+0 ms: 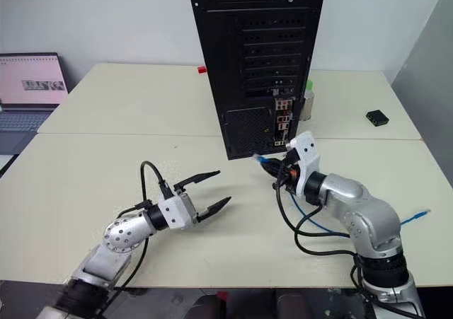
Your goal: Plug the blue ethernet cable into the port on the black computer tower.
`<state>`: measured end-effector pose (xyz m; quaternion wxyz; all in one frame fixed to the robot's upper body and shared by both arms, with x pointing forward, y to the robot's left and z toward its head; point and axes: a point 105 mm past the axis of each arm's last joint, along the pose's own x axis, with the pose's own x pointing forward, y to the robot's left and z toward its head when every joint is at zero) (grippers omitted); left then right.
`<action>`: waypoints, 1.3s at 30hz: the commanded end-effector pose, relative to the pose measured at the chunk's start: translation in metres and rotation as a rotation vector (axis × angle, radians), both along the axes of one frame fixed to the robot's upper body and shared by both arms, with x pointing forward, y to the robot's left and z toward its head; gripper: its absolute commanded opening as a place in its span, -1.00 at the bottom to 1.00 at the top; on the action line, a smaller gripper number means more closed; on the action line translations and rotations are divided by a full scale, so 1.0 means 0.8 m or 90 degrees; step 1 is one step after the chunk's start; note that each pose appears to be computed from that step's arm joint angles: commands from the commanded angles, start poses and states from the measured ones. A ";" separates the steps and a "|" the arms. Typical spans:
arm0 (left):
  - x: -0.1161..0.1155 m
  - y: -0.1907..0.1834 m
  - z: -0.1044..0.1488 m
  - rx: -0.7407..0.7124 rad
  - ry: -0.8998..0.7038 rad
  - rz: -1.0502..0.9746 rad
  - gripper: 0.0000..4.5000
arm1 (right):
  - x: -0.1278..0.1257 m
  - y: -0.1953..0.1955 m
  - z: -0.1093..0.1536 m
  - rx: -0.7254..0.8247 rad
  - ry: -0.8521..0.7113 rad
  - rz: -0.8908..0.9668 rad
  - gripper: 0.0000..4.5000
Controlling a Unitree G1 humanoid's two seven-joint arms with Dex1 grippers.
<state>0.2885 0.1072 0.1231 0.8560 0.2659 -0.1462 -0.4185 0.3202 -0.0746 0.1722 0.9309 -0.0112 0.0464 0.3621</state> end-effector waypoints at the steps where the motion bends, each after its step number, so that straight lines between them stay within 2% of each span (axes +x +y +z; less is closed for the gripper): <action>1: -0.003 -0.015 0.018 -0.073 0.093 0.019 0.51 | 0.012 0.000 0.025 0.021 -0.080 -0.131 -0.99; 7: 0.011 -0.026 0.044 -0.150 0.136 0.098 0.51 | 0.021 -0.003 0.029 0.055 -0.099 -0.286 -0.99; 15: 0.021 -0.036 0.055 -0.155 0.118 0.140 0.51 | 0.034 -0.016 0.036 0.093 -0.112 -0.415 -1.00; 23: 0.025 -0.039 0.055 -0.154 0.119 0.144 0.51 | 0.045 -0.007 0.044 0.111 -0.122 -0.417 -1.00; 39: 0.029 -0.036 0.051 -0.149 0.118 0.157 0.51 | 0.064 -0.002 0.034 0.088 -0.121 -0.408 -1.00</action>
